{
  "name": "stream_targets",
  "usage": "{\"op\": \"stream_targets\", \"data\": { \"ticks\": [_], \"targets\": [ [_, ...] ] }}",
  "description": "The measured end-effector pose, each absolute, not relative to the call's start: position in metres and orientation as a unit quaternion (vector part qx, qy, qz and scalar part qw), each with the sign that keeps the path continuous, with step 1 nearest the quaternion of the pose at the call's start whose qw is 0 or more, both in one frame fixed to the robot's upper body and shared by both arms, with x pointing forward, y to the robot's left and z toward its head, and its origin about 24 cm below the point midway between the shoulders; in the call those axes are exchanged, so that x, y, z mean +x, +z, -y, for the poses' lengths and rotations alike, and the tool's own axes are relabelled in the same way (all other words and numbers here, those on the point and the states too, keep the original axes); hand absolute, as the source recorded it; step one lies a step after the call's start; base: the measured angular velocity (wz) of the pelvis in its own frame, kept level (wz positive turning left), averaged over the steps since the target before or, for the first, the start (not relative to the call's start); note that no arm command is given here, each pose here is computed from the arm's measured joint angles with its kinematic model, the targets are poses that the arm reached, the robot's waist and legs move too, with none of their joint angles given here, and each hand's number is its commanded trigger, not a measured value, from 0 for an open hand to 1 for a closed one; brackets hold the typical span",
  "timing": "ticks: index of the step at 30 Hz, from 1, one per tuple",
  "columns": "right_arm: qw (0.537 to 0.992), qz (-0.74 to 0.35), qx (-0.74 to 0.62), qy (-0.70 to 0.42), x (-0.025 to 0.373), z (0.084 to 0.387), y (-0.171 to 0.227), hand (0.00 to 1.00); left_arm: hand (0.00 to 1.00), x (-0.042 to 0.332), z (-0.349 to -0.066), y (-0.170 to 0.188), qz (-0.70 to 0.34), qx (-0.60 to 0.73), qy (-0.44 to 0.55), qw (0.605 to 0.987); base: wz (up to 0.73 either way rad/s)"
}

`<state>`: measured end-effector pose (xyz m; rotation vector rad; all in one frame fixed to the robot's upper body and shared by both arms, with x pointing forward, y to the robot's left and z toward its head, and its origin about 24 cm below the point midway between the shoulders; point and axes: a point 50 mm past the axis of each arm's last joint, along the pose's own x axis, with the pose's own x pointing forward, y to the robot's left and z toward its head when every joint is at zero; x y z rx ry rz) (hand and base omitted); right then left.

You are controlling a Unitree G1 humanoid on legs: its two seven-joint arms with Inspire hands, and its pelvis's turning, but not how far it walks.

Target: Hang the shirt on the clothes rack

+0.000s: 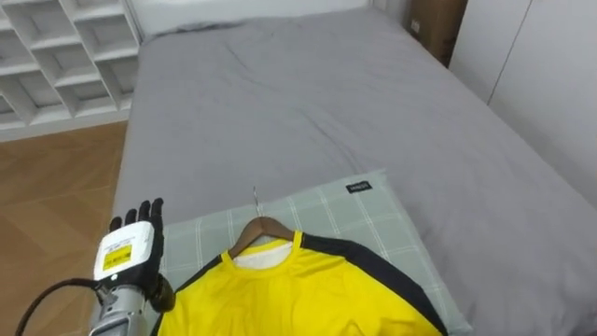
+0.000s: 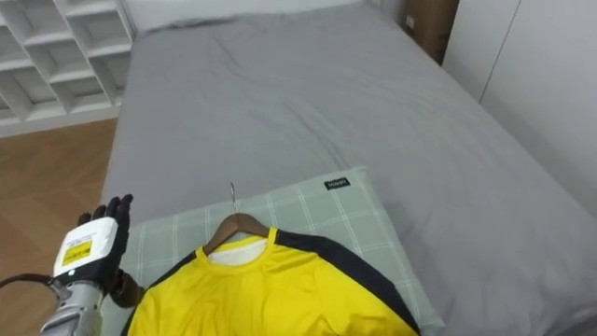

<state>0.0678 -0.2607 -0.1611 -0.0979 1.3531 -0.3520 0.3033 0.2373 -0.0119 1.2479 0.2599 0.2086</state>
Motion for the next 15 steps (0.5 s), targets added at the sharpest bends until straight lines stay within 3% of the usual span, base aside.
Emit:
{"op": "stream_targets", "data": {
  "ticks": [15],
  "targets": [
    [0.812, -0.566, -0.068, -0.124, 0.114, 0.253, -0.153, 0.0, 0.0, 0.337, -0.216, 0.017, -0.072, 0.481, 0.099, 0.868, 0.03]
  ]
}}
